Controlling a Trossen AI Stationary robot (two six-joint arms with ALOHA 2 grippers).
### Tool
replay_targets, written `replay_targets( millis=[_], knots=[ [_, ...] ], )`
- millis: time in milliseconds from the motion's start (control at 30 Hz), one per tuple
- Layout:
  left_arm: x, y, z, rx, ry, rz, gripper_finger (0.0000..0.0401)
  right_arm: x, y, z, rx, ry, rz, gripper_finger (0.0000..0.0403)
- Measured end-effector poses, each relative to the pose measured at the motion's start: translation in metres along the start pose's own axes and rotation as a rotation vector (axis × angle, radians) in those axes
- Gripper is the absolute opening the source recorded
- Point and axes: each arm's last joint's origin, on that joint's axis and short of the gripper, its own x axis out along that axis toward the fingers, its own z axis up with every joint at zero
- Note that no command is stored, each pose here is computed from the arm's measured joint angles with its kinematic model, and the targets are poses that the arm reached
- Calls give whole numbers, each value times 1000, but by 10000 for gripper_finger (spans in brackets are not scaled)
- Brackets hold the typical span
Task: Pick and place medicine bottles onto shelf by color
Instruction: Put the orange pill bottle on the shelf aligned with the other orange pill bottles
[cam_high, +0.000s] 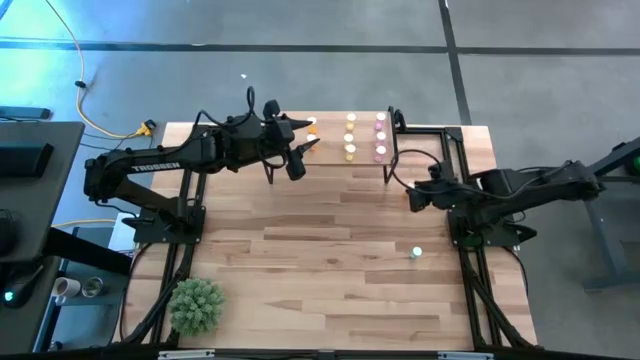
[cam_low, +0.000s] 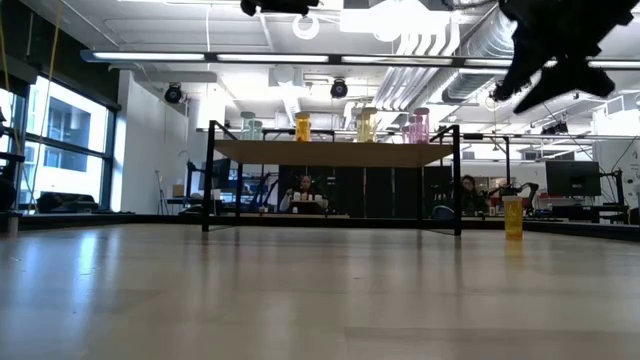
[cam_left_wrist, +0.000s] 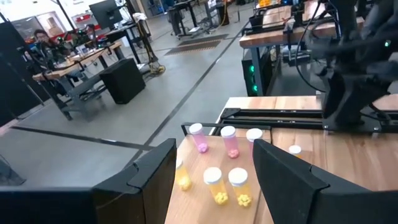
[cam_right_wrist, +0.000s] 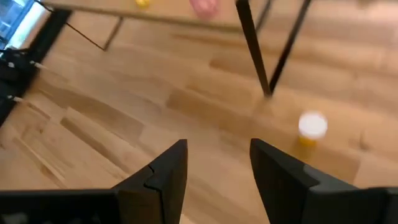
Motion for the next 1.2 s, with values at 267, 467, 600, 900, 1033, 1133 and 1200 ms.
replay_targets(
  millis=[267,467,600,900,1033,1133,1200],
  knots=[
    [0,0,0,0,-1,0,200,24,-14,-24,157,147,-65,165],
    [0,0,0,0,-1,0,200,34,-15,-32,173,180,-59,165],
    [0,0,0,0,-1,0,200,36,-10,-38,149,226,-32,165],
    [0,0,0,0,0,3,200,32,1,-58,91,258,10,165],
    [0,0,0,0,0,3,200,28,2,-63,94,204,5,165],
    [0,0,0,0,1,7,200,26,1,-67,101,195,-4,165],
    [0,0,0,0,0,7,200,25,-2,-70,100,203,-28,165]
  ],
)
